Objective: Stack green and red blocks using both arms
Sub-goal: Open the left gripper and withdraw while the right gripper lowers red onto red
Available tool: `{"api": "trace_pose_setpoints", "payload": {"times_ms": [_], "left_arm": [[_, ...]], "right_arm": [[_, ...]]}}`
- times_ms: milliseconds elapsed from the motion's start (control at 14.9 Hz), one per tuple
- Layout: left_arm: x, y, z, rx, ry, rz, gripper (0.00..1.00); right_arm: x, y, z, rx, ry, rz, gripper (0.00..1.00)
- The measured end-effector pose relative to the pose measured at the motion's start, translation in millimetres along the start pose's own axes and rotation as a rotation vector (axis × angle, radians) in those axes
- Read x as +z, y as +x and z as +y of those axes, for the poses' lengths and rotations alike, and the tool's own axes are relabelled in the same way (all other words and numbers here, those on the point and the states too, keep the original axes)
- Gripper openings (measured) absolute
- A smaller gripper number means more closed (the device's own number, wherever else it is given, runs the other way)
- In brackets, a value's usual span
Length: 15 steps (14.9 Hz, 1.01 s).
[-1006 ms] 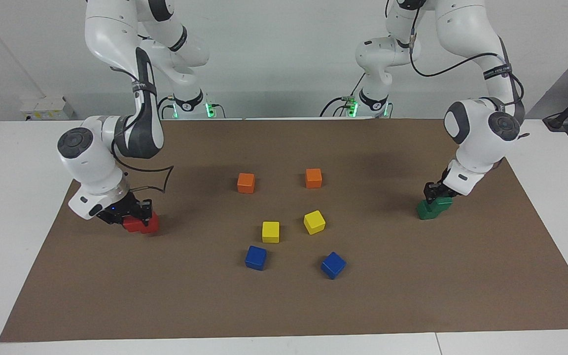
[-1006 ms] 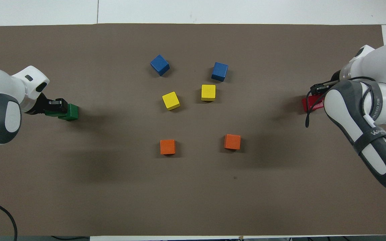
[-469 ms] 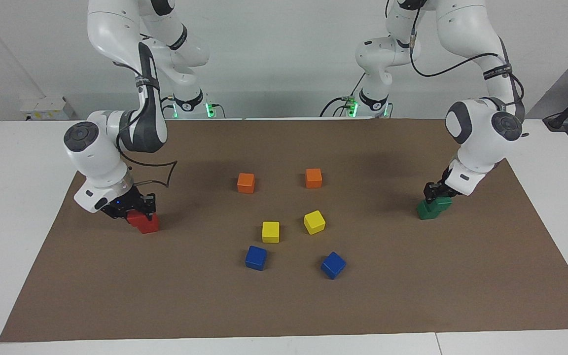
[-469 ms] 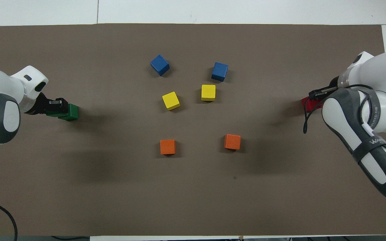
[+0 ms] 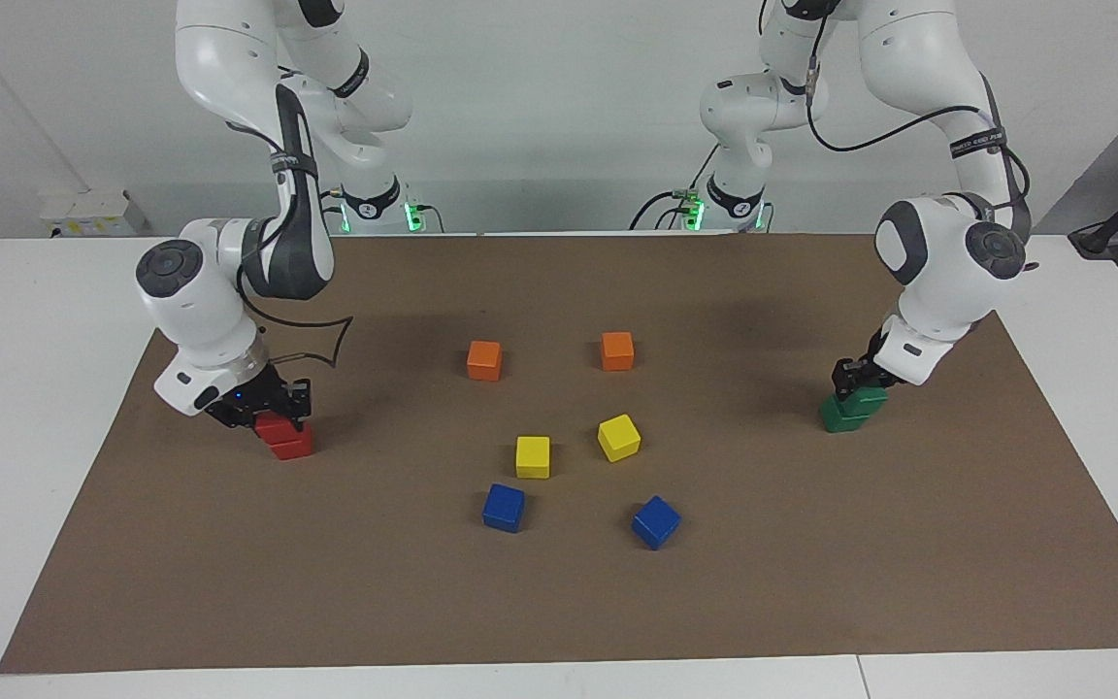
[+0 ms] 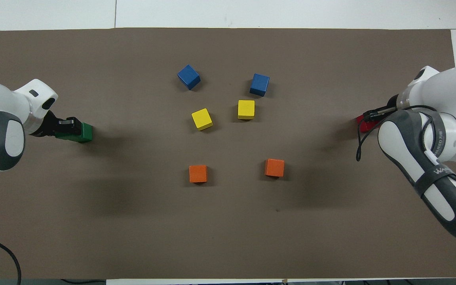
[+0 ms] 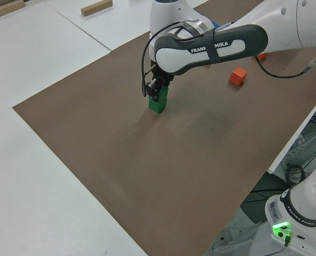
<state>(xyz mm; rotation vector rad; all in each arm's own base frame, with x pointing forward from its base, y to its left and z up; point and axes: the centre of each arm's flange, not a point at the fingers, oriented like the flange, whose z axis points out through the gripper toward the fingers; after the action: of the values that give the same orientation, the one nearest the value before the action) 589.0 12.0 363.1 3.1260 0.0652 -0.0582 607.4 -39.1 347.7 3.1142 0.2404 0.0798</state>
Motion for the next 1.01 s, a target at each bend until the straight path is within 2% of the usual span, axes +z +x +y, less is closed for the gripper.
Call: {"api": "trace_pose_setpoints", "payload": {"times_ms": [1006], "left_arm": [[2.7,-1.2,4.4,0.006,-0.001,-0.006,0.55]], "right_arm": [[2.1,-2.0,-0.1,0.0,0.001,-0.002,0.55]]}}
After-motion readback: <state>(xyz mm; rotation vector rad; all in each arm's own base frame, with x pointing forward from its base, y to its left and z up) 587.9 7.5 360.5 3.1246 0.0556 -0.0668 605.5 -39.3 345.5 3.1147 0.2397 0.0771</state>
